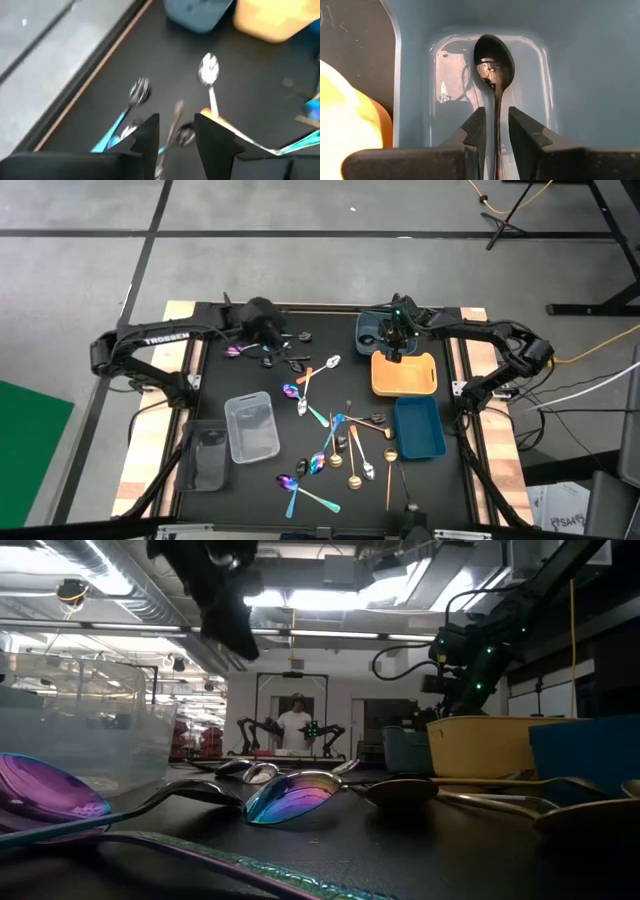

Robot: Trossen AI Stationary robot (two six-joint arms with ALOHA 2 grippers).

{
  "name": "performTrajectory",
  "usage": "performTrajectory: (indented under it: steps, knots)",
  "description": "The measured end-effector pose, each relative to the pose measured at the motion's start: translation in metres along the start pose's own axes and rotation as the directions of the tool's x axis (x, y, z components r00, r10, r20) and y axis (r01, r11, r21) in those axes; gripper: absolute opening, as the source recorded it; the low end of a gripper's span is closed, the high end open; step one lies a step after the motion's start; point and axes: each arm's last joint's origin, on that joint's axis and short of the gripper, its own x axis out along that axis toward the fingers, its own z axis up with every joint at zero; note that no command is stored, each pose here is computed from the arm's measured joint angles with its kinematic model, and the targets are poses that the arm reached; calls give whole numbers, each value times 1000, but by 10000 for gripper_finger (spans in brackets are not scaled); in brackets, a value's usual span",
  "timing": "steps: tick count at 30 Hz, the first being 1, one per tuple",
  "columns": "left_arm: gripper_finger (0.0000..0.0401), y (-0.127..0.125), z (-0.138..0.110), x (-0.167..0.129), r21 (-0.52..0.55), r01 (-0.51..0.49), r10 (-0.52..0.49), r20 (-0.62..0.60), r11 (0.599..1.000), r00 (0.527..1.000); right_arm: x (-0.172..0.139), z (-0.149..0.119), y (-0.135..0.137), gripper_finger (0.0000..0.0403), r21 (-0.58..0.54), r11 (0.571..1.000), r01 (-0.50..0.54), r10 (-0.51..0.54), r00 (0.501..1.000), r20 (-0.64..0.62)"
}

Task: Sort silverware by color (type)
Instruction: Put the black spoon into the light blue bin

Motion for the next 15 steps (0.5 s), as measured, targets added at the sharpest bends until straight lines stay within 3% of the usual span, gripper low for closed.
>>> performTrajectory:
  steps: [15]
  knots:
    - [117,10,-21,77,1,90,-85,-309,996,947,0,0,0,72,0,1000,0,0,1000,0]
